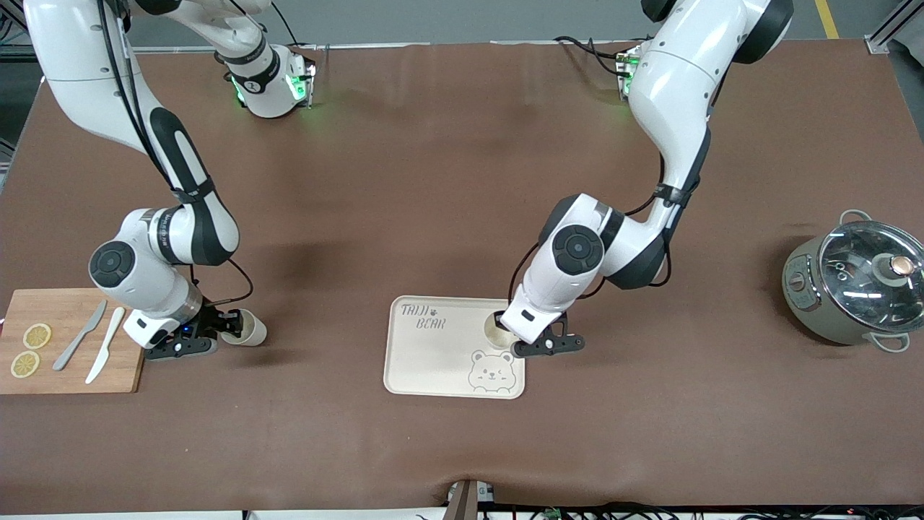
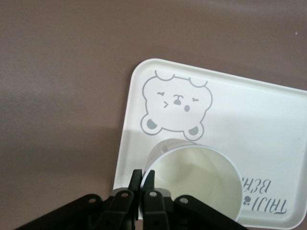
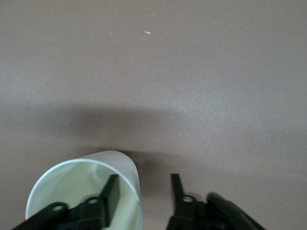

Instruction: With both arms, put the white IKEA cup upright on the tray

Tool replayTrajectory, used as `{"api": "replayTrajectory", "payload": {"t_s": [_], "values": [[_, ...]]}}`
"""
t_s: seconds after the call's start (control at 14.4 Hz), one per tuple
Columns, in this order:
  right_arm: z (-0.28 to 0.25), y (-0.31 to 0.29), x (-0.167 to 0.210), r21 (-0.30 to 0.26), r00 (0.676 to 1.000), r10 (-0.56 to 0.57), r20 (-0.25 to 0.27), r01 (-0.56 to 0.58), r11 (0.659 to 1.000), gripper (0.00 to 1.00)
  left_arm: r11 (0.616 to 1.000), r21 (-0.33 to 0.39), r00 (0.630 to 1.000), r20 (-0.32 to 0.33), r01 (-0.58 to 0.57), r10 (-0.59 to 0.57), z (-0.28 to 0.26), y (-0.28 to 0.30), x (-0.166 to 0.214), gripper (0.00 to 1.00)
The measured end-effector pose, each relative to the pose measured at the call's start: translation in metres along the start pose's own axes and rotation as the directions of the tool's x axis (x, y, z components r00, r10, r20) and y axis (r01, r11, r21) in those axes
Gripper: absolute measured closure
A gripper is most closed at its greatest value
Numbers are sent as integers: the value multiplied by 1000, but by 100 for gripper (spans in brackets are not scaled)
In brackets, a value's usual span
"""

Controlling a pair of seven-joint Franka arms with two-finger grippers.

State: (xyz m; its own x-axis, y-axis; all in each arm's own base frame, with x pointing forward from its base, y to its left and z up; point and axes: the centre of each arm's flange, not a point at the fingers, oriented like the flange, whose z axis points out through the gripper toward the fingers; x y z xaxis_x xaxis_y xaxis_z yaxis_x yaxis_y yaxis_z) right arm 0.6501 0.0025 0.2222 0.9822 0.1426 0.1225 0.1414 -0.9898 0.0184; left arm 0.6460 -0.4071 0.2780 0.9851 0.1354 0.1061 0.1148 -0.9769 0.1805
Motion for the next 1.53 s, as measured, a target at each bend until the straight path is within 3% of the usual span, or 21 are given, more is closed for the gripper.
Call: {"api": "replayTrajectory", "payload": {"t_s": [0.07,0.28,0.35,0.49,1.25,1.53], "values": [[0,0,0,0,1000,-1,0,1,1000,56,1000,-5,1000,-4,3,-3,5,2,-2,95],[0,-5,1,4,1000,-6,0,6,1000,84,1000,-12,1000,-8,-3,3,18,7,-8,95],[0,-6,1,5,1000,-8,-1,8,1000,84,1000,-11,1000,-9,-4,4,22,6,-8,95],[-2,-7,2,6,1000,-10,-7,10,1000,96,1000,-11,1000,-12,-4,4,25,5,-8,95],[-11,-8,9,5,1000,-11,-27,11,1000,96,998,35,998,-21,-50,51,41,3,-13,95],[-40,-10,20,34,1000,7,10,-8,999,96,998,40,999,-15,-50,51,48,1,-14,95]]}}
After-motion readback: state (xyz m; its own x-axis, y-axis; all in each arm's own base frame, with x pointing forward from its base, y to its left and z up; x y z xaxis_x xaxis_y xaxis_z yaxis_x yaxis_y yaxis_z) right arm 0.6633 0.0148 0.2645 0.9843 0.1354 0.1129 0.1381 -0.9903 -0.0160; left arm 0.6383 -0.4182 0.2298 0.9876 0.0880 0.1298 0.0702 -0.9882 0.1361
